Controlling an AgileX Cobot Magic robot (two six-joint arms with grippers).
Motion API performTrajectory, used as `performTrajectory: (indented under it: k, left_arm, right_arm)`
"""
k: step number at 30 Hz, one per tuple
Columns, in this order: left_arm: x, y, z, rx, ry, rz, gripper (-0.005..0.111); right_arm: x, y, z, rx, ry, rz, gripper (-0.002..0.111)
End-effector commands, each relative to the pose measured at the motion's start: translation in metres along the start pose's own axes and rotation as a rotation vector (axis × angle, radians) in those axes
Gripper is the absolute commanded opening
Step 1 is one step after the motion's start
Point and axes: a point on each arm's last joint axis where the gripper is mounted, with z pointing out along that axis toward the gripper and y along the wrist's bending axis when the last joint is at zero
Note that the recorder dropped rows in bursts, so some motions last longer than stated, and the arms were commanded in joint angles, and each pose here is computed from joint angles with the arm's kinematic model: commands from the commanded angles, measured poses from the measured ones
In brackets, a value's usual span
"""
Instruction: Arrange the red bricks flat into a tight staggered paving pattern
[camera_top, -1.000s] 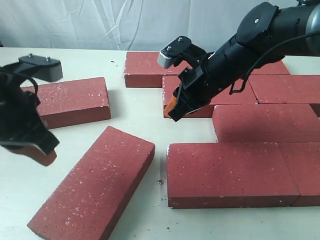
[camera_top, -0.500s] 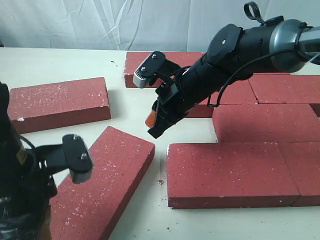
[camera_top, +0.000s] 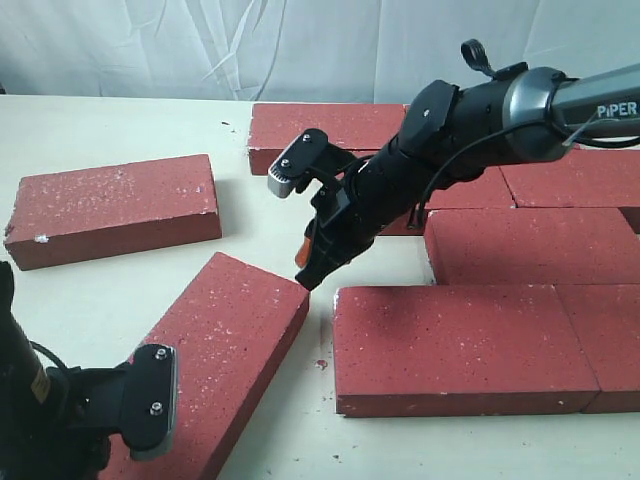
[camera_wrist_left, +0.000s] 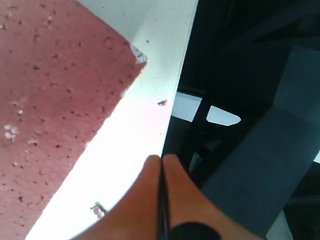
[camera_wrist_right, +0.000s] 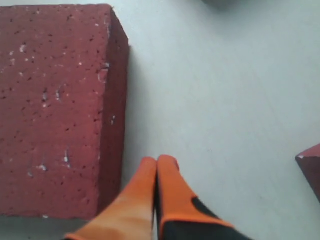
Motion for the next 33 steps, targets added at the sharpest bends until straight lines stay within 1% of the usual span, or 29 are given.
performTrajectory:
  k: [1, 4, 9, 12, 15, 19, 20, 21, 25, 29, 32, 33]
  left_arm:
    - [-0.002, 0.006, 0.008, -0.039, -0.021, 0.021, 0.0]
    - [-0.006, 0.011, 0.018, -0.02, 0.003, 0.002, 0.0]
    - [-0.006, 0.019, 0.036, 0.04, 0.092, 0.019, 0.0]
    - [-0.009, 0.023, 0.039, 0.039, 0.096, 0.015, 0.0]
    - [-0.012, 0.027, 0.041, 0.021, 0.088, 0.012, 0.0]
    - [-0.016, 0.03, 0.037, 0.0, 0.078, 0.028, 0.0]
    - [-0.017, 0.032, 0.035, -0.022, 0.088, 0.049, 0.0]
    - [-0.017, 0.034, 0.034, -0.033, 0.096, 0.06, 0.0]
    - [-0.014, 0.043, 0.03, -0.122, 0.166, 0.043, 0.0]
    - [-0.002, 0.058, 0.024, -0.296, 0.297, 0.027, 0.0]
    - [-0.001, 0.064, 0.021, -0.358, 0.326, 0.081, 0.0]
    - [-0.002, 0.069, 0.019, -0.422, 0.333, 0.113, 0.0]
  right_arm:
    - [-0.003, -0.001, -0.002, 0.015, -0.013, -0.015, -0.001]
    - [-0.003, -0.001, -0.002, 0.015, -0.013, -0.015, -0.001]
    - [-0.001, -0.003, 0.003, 0.019, -0.005, -0.012, -0.001]
    - [0.002, -0.003, 0.01, 0.019, 0.006, -0.018, -0.001]
    - [0.0, 0.002, 0.013, 0.007, 0.01, -0.044, -0.001]
    - [-0.005, 0.012, 0.013, -0.055, 0.029, -0.078, -0.001]
    - [-0.008, 0.015, 0.011, -0.086, 0.045, -0.103, -0.001]
    - [-0.009, 0.015, 0.011, -0.086, 0.043, -0.105, -0.001]
    - [-0.008, 0.017, 0.01, -0.11, 0.056, -0.109, -0.001]
    - [-0.007, 0.019, 0.002, -0.114, 0.096, -0.164, -0.001]
    - [-0.008, 0.022, -0.005, -0.132, 0.101, -0.171, -0.001]
    - [-0.008, 0.023, -0.006, -0.137, 0.11, -0.168, -0.001]
